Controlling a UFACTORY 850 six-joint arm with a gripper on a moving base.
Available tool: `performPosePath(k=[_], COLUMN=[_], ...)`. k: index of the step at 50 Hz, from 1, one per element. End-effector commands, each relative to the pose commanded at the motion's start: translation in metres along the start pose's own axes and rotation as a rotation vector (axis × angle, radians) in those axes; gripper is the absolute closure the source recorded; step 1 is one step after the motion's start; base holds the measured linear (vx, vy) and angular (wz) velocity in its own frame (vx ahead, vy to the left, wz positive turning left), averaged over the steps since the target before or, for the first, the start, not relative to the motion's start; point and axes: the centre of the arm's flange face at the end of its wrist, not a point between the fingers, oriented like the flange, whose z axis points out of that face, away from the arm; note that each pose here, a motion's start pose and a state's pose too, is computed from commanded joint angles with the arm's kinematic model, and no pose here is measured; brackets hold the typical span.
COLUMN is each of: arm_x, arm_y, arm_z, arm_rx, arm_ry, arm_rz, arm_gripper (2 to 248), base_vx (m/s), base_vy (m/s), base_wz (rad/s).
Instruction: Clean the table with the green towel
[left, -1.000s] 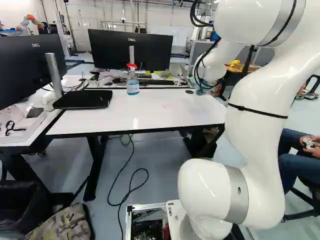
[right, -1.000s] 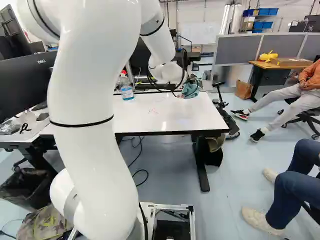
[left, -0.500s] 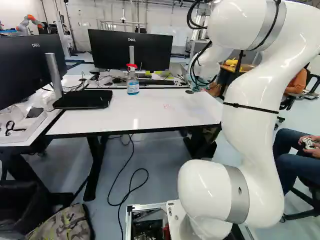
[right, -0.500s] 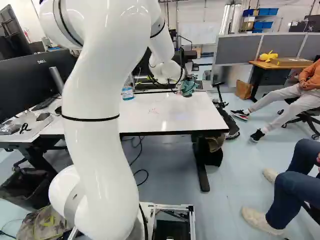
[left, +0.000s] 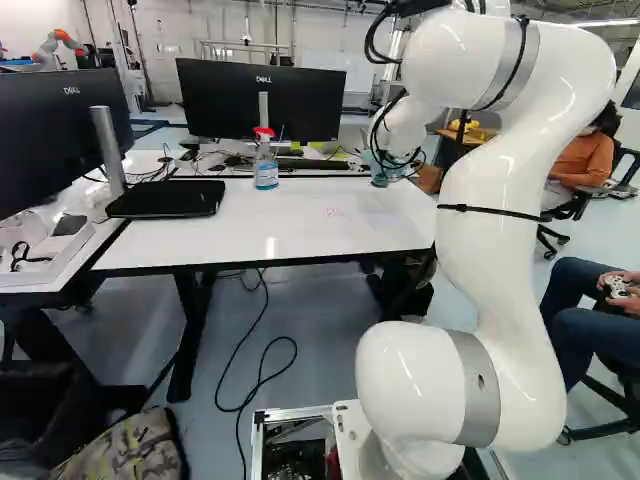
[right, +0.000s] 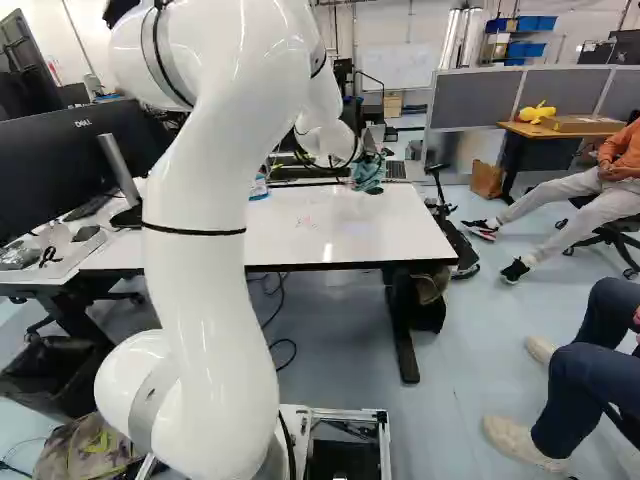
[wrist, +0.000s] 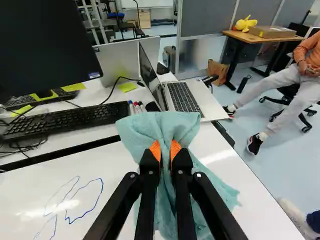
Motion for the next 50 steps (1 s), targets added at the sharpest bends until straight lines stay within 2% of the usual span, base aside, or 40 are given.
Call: performPosePath(k=[50], arm_x=[-0.001], arm_y=[-0.083], arm_z=[0.049], arm_rx=[0.09], arm_ry=[-0.128], arm_rz=[-0.008], arm_gripper=[209], base_vx=[0.0], base_vy=[0.0], base_wz=[0.0])
